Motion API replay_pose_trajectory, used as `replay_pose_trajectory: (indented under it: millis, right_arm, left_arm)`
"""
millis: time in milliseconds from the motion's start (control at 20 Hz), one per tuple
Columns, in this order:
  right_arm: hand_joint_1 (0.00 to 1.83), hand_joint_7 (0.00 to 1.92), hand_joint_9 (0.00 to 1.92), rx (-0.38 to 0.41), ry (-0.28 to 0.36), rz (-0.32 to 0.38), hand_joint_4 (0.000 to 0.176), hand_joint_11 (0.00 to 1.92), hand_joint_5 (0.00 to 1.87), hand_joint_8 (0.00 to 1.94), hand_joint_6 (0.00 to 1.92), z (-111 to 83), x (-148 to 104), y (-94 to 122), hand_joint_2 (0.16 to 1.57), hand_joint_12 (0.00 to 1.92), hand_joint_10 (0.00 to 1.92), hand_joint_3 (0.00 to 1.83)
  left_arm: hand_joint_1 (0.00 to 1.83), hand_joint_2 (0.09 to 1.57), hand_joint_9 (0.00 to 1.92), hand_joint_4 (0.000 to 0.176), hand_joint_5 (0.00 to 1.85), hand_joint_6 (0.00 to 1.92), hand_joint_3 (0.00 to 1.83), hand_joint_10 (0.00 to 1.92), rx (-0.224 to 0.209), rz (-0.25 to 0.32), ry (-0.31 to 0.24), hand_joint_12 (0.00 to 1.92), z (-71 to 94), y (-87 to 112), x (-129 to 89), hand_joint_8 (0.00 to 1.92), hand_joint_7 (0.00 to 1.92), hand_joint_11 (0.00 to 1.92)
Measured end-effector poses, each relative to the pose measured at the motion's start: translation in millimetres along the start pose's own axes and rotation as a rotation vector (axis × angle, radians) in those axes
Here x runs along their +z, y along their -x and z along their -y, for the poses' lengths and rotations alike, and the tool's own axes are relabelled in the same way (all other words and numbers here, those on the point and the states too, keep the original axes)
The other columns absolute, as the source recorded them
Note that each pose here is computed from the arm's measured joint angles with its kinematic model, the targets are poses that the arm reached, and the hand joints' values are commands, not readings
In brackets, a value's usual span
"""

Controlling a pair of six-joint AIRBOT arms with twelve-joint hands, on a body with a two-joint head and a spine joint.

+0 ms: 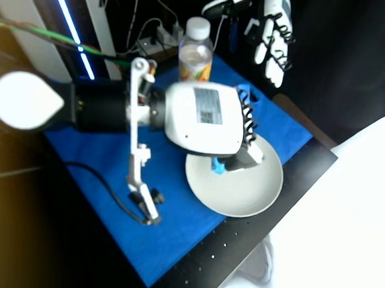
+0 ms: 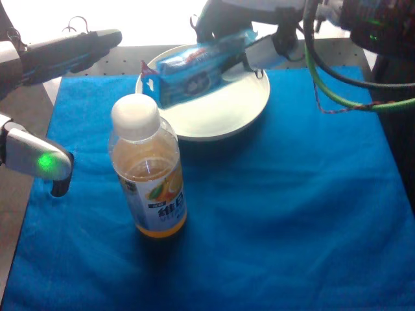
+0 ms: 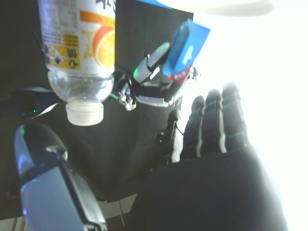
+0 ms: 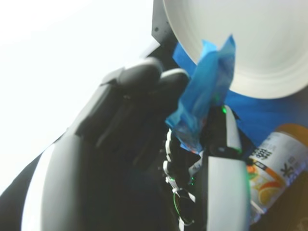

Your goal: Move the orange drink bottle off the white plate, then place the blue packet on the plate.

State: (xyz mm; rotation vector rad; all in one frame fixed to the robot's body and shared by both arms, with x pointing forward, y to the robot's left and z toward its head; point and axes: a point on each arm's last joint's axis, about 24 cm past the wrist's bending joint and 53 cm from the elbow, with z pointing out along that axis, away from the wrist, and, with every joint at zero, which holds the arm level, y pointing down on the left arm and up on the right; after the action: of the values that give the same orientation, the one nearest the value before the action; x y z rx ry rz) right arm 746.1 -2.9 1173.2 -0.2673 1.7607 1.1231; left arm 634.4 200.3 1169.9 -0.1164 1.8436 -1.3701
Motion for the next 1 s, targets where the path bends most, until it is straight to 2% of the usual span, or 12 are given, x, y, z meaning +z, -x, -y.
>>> replay_pose_trajectory:
  millis: [150, 250, 400, 550, 600, 650, 750, 800, 850, 900, 950, 1000]
  right_arm:
    - [1.28, 1.15, 1.21, 0.021, -0.04, 0.001, 0.0, 0.98, 0.99, 0.89, 0.8, 17.3, -3, -3, 1.08, 1.3, 0.63, 0.0]
    - [1.29, 1.17, 1.21, 0.024, -0.041, 0.0, 0.0, 1.01, 1.0, 0.87, 0.75, 18.1, -3, -5, 1.07, 1.4, 0.82, 0.0]
    - [1.28, 1.13, 1.15, 0.027, -0.038, -0.011, 0.0, 0.95, 1.0, 0.94, 0.75, 17.8, 0, -12, 1.08, 1.36, 0.72, 0.0]
    - [1.28, 1.18, 1.25, 0.027, -0.039, -0.014, 0.0, 0.95, 1.0, 0.81, 0.8, 19.2, 2, -15, 1.07, 1.16, 0.38, 0.0]
    - [1.28, 1.13, 1.24, 0.029, -0.042, -0.012, 0.0, 0.96, 1.01, 0.96, 0.72, 20.4, 3, -15, 1.08, 1.29, 0.55, 0.0]
    - [1.28, 1.14, 1.24, 0.03, -0.047, -0.011, 0.0, 0.97, 1.02, 0.94, 0.69, 21.9, 3, -14, 1.08, 1.33, 0.61, 0.0]
    - [1.28, 1.2, 1.26, 0.033, -0.05, -0.018, 0.0, 0.99, 1.03, 0.78, 0.73, 24.1, 2, -19, 1.06, 1.07, 0.4, 0.0]
    - [1.28, 1.18, 1.26, 0.033, -0.051, -0.02, 0.0, 0.96, 1.03, 0.81, 0.75, 24.4, 2, -20, 1.06, 1.1, 0.34, 0.0]
    - [1.27, 1.08, 1.19, 0.031, -0.052, -0.022, 0.0, 0.97, 0.97, 1.06, 0.74, 24.3, 3, -21, 1.1, 1.37, 0.73, 0.0]
    - [1.26, 1.02, 1.06, 0.034, -0.05, -0.02, 0.0, 0.77, 0.96, 1.0, 0.93, 23.7, 3, -20, 1.11, 1.41, 0.76, 0.0]
    - [1.35, 1.11, 1.02, 0.035, -0.048, -0.019, 0.0, 0.7, 0.82, 0.83, 0.4, 23.2, 3, -20, 1.05, 1.4, 0.73, 0.0]
    - [1.37, 1.14, 1.0, 0.035, -0.049, -0.019, 0.0, 0.65, 0.82, 0.76, 0.16, 23.6, 3, -20, 1.03, 1.45, 0.72, 0.0]
  left_arm:
    - [0.63, 0.62, 0.0, 0.176, 0.0, 0.0, 0.01, 0.0, -0.003, 0.004, -0.007, 0.0, 1.8, 0.9, 0, 0.0, 0.0, 0.0]
    - [0.63, 0.63, 0.0, 0.176, 0.0, 0.0, 0.01, 0.0, -0.004, 0.005, -0.008, 0.0, 1.8, 1.2, 0, 0.0, 0.0, 0.0]
    - [0.65, 0.62, 0.0, 0.176, 0.0, 0.0, 0.0, 0.0, -0.011, 0.006, -0.012, 0.0, 1.9, -0.4, 2, 0.0, 0.0, 0.0]
    - [0.61, 0.62, 0.0, 0.176, 0.0, 0.0, 0.0, 0.0, -0.012, -0.001, -0.013, 0.0, 1.4, -3.4, 3, 0.0, 0.0, 0.0]
    - [0.62, 0.61, 0.0, 0.176, 0.0, 0.0, 0.0, 0.0, -0.013, 0.001, -0.014, 0.0, 1.6, -2.6, 3, 0.0, 0.0, 0.0]
    - [0.63, 0.61, 0.0, 0.176, 0.0, 0.0, 0.0, 0.0, -0.011, 0.001, -0.014, 0.0, 1.4, -2.3, 3, 0.0, 0.0, 0.0]
    - [0.62, 0.61, 0.0, 0.176, 0.0, 0.0, 0.0, 0.0, -0.011, 0.001, -0.015, 0.0, 1.5, -2.3, 3, 0.0, 0.0, 0.0]
    - [0.62, 0.61, 0.0, 0.176, 0.0, 0.0, 0.0, 0.0, -0.011, 0.001, -0.015, 0.0, 1.5, -2.3, 3, 0.0, 0.0, 0.0]
    - [0.62, 0.61, 0.0, 0.176, 0.0, 0.0, 0.0, 0.0, -0.011, 0.001, -0.015, 0.0, 1.5, -2.3, 3, 0.0, 0.0, 0.0]
    - [0.62, 0.62, 0.0, 0.176, 0.0, 0.0, 0.0, 0.0, -0.011, 0.001, -0.016, 0.0, 1.8, -2.4, 3, 0.0, 0.0, 0.0]
    - [0.63, 0.61, 0.0, 0.176, 0.0, 0.0, 0.0, 0.0, -0.011, 0.001, -0.017, 0.0, 1.9, -2.3, 3, 0.0, 0.0, 0.0]
    - [0.61, 0.63, 0.0, 0.176, 0.0, 0.0, 0.01, 0.0, -0.011, 0.001, -0.016, 0.0, 1.8, -2.3, 3, 0.0, 0.0, 0.0]
